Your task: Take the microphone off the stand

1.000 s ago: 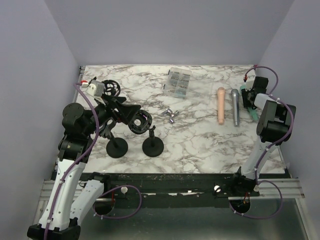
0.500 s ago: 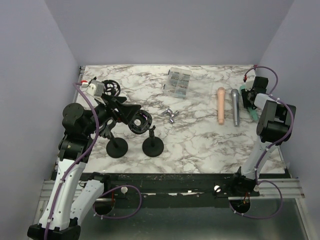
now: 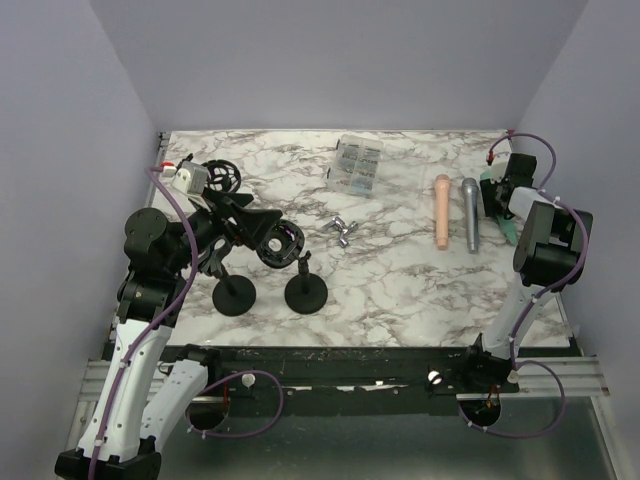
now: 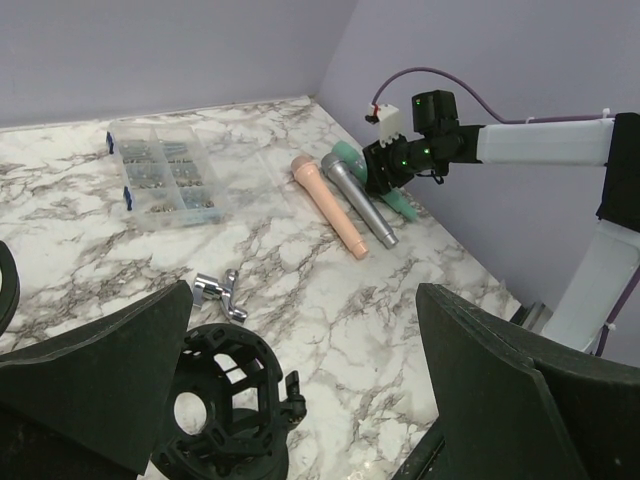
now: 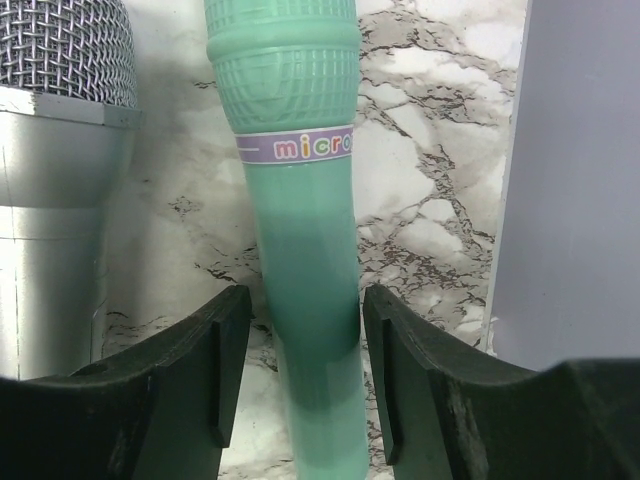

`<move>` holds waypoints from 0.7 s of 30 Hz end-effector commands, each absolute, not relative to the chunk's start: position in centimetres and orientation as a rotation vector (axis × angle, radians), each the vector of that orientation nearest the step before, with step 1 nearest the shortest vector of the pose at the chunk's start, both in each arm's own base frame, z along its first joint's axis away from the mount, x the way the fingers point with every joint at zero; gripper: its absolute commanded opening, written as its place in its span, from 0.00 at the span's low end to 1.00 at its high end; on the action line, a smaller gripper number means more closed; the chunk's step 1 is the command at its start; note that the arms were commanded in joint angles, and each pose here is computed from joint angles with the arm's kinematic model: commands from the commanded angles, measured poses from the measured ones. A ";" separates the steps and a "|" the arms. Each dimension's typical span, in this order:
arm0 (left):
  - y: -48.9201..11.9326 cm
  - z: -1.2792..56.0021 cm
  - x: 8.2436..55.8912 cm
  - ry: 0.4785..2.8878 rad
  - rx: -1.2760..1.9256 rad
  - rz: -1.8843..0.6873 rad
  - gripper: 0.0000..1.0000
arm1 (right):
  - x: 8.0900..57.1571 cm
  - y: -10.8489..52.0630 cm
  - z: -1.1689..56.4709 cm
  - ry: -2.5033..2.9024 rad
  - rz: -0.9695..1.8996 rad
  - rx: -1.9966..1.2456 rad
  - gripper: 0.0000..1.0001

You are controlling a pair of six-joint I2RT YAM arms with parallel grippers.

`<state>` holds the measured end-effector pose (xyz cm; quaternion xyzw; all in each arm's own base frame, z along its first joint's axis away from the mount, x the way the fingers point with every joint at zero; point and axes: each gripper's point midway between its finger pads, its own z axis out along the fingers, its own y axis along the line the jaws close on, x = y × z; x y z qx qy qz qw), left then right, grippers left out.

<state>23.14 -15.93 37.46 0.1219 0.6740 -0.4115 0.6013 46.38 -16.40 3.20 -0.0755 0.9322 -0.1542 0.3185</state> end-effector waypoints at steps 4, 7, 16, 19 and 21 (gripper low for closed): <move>-16.1 37.8 22.7 1.535 0.299 -0.968 0.99 | 44.1 -15.8 2.3 2.542 -0.363 -0.175 0.57; -16.1 37.8 22.7 1.535 0.300 -0.970 0.99 | 44.8 -16.3 3.4 2.526 -0.390 -0.133 0.57; -16.2 37.8 22.5 1.532 0.309 -0.975 0.99 | 45.8 -17.8 8.7 2.412 -0.495 -0.008 0.58; -16.2 37.8 22.6 1.534 0.308 -0.977 0.98 | 46.1 -17.6 11.0 2.344 -0.488 0.063 0.58; -16.3 37.8 22.6 1.534 0.310 -0.978 0.99 | 46.1 -17.0 12.3 2.298 -0.441 0.123 0.58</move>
